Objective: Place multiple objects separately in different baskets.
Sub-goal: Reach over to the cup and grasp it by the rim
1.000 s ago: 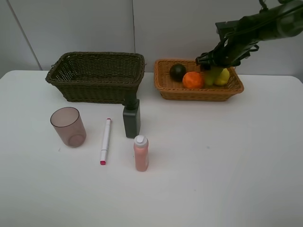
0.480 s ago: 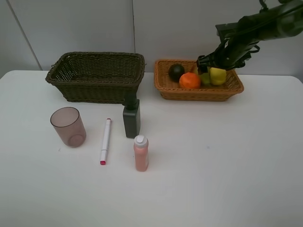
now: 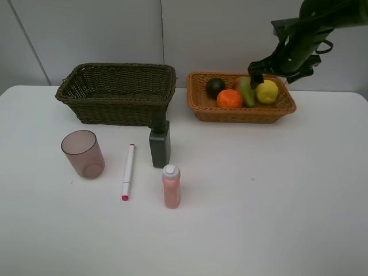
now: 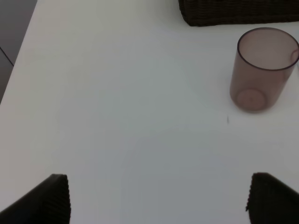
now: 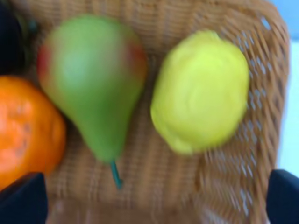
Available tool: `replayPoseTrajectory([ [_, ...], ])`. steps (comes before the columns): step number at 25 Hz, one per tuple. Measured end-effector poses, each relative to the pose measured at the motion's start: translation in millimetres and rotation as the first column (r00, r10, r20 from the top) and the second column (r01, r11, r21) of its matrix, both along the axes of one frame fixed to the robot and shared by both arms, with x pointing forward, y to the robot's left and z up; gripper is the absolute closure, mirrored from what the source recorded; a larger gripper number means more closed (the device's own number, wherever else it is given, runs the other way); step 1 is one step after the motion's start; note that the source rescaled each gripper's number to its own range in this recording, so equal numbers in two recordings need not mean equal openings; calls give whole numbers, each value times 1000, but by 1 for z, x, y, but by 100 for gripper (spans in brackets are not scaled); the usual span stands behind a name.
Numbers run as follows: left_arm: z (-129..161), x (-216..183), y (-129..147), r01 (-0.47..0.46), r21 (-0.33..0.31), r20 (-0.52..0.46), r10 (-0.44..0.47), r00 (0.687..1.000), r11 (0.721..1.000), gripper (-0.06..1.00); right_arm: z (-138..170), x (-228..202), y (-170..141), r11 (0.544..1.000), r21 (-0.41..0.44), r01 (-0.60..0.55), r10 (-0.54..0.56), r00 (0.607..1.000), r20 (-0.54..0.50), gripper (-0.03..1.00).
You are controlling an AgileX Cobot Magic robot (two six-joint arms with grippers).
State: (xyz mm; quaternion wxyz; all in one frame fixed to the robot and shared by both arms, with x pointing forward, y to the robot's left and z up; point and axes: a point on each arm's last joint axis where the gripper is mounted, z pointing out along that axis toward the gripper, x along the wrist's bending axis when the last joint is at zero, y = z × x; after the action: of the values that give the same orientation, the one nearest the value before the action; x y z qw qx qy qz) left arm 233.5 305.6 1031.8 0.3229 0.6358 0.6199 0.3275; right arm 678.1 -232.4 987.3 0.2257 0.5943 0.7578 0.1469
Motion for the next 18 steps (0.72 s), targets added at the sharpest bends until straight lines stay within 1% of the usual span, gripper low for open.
replayPoseTrajectory([
  [6,0,0,0,0,0,0,0,1000,1000,-6,39,-32,-9,998,-43,45,-50,990,-130,-1],
  [10,0,0,0,0,0,0,0,1000,1000,-6,66,-53,-12,998,-46,45,-53,984,-171,-1],
  [12,0,0,0,0,0,0,0,1000,1000,-6,79,-64,-11,999,-23,27,-31,980,-196,-1],
  [13,0,0,0,0,0,0,0,1000,1000,-6,87,-71,-10,1000,3,19,-18,979,-202,-1],
  [18,0,0,0,0,0,0,0,1000,1000,-6,120,-110,-5,991,114,-69,91,976,-197,-1],
])
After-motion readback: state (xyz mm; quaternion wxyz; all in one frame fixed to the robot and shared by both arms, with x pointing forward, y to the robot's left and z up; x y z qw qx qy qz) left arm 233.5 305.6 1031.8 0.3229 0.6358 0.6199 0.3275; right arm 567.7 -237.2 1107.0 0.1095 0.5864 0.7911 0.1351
